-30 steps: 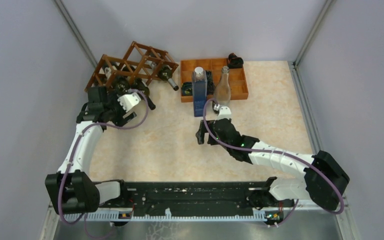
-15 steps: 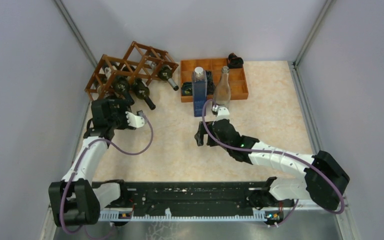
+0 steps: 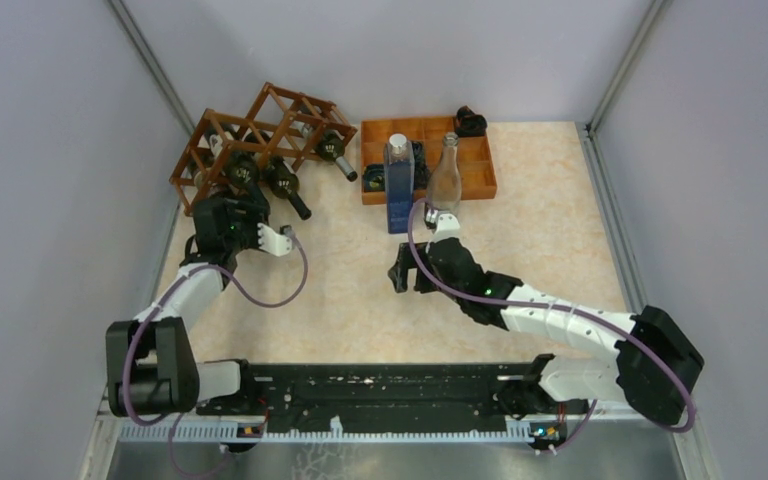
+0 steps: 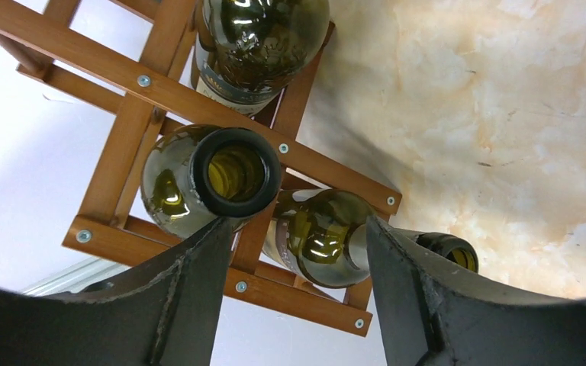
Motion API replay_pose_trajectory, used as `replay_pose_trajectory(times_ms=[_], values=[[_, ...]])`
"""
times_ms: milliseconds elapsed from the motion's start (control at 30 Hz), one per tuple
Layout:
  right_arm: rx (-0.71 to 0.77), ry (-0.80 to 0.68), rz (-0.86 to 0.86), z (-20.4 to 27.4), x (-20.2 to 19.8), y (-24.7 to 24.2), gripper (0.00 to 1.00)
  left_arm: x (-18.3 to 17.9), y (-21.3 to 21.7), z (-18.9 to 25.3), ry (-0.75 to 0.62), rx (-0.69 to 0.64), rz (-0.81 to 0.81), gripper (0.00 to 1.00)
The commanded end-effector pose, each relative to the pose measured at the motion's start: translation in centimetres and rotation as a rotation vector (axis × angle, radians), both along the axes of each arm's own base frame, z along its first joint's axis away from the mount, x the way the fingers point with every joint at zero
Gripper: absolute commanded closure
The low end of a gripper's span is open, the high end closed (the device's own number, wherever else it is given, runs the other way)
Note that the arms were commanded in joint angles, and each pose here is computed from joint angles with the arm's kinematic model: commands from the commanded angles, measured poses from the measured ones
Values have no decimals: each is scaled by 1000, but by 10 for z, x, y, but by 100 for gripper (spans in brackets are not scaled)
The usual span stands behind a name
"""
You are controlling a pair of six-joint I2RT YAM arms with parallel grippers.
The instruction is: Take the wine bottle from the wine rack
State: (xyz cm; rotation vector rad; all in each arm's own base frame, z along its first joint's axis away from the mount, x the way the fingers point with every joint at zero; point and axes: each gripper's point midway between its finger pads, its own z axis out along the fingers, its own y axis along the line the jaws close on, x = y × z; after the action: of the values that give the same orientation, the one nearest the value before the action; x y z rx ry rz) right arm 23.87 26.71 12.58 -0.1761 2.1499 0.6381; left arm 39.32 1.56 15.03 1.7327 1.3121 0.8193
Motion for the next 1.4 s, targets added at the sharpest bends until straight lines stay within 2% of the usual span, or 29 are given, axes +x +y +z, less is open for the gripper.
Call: replay_pose_trajectory(times_ms=[0,267,667,867,967,1067,1100,1367], values=[[48,-53,17,24,-1,4,14,20,10,19,-52,29,43,30],[50,-53,16,27,-1,4,14,30,8,10,-33,47,25,33],[50,-45,13,24,-2,3,14,46,9,-4,26,50,17,52],[60,-41,12,22,-3,4,14,49,9,-9,31,70,2,71],[62,-38,15,21,-4,5,14,49,9,-10,33,76,4,82],[65,-38,15,21,-4,5,14,46,11,-11,40,82,11,98],[67,-39,16,21,-3,5,14,45,11,-9,38,81,11,100],[72,-36,25,19,-5,7,14,13,-1,2,46,85,-56,100]])
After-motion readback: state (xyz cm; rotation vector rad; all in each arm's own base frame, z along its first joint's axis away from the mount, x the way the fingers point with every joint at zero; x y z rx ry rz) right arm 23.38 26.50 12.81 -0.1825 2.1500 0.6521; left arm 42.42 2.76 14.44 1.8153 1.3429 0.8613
